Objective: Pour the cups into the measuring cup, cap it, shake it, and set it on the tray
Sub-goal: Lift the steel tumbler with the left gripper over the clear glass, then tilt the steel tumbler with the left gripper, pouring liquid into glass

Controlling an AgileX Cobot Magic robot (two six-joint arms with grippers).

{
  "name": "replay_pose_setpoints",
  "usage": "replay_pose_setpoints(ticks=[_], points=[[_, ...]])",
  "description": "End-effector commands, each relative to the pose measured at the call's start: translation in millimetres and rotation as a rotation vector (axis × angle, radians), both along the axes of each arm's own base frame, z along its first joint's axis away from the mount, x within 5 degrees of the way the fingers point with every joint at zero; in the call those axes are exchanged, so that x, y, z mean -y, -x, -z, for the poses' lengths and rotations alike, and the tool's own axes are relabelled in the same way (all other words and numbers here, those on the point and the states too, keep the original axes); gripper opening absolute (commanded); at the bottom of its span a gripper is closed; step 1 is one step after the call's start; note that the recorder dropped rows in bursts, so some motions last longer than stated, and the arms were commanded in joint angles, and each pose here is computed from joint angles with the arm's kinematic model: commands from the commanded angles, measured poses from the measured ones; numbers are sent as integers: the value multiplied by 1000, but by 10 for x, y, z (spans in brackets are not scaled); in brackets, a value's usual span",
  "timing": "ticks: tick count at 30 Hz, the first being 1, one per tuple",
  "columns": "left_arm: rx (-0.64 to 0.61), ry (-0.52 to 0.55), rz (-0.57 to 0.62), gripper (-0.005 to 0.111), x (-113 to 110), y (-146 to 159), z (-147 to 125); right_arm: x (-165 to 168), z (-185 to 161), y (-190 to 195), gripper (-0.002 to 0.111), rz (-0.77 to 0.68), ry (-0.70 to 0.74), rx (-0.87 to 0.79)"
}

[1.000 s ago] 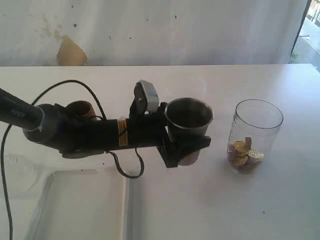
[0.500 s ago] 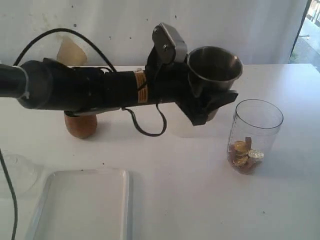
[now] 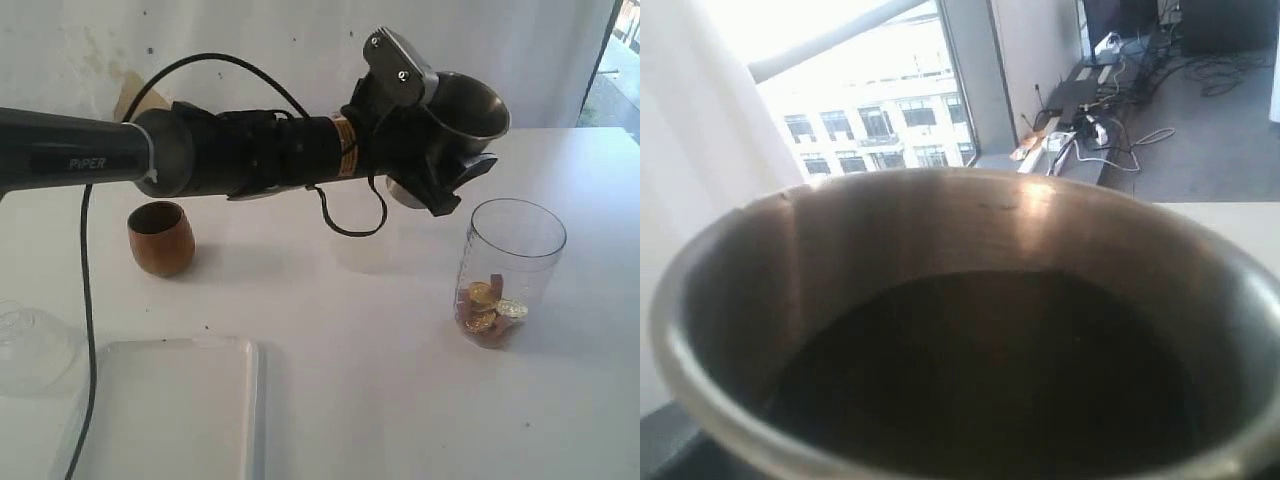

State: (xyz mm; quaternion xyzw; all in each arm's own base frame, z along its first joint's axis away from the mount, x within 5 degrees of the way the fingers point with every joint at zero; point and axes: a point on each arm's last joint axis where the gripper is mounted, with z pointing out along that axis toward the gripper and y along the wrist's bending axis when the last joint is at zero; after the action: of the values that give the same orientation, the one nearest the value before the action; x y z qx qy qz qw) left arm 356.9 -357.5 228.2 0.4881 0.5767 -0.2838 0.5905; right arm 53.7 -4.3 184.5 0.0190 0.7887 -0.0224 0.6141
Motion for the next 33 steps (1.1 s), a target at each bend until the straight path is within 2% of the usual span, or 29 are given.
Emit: replay_pose_setpoints(ticks=[1,21,27,33], points=[[76,30,13,0,63,-35,-118,1,15,2,0,0,2,0],[211,93,134,0,168,105,-242,1,15,2,0,0,2,0],[279,116,116,0,198,52,-460,1,15,2,0,0,2,0],[262,33,20,0,173,-46,-438,1,15,2,0,0,2,0]])
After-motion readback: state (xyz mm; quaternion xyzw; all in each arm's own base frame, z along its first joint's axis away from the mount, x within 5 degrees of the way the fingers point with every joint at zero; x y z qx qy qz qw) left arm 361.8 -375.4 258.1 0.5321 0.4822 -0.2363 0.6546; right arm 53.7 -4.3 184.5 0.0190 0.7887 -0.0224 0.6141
